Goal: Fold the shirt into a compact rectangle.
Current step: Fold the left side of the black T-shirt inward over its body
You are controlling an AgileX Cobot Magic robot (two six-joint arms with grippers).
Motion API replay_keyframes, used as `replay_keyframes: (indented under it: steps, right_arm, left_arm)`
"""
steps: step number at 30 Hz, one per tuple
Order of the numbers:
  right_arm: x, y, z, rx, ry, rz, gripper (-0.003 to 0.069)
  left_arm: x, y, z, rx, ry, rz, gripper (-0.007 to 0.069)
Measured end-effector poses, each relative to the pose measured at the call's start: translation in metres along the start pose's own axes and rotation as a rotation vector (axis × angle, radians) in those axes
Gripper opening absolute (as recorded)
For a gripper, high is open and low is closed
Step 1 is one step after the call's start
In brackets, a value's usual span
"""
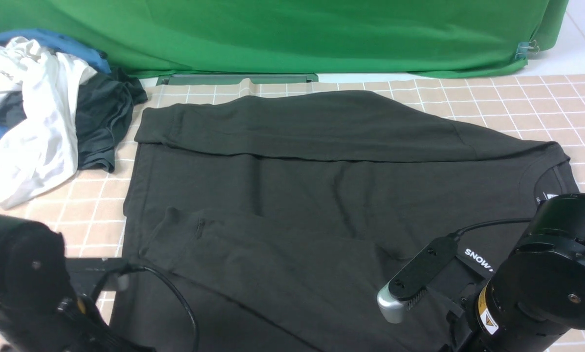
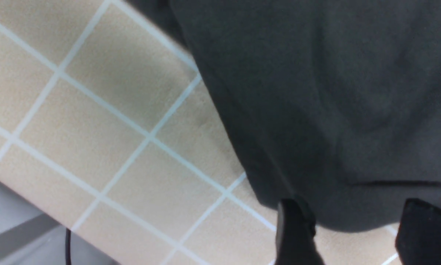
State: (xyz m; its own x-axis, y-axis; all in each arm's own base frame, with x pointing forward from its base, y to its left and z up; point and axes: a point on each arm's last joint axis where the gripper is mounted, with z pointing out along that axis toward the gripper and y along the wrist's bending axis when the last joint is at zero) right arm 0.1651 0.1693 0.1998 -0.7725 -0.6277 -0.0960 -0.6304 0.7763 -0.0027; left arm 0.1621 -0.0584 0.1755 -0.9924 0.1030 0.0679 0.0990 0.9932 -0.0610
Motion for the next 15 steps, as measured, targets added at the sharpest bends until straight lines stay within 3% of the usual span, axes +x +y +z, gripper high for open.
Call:
replay_keyframes:
  steps: [8,15]
  right_arm:
    - [0.003,-0.003,0.000,0.032,0.032,-0.033,0.0407]
    - [0.003,-0.003,0.000,0.037,0.031,-0.036,0.0407]
  left_arm:
    - [0.021,0.019,-0.030,-0.177,-0.057,0.115,0.0020]
    - [0.024,0.012,-0.030,-0.096,-0.045,0.162,0.0037]
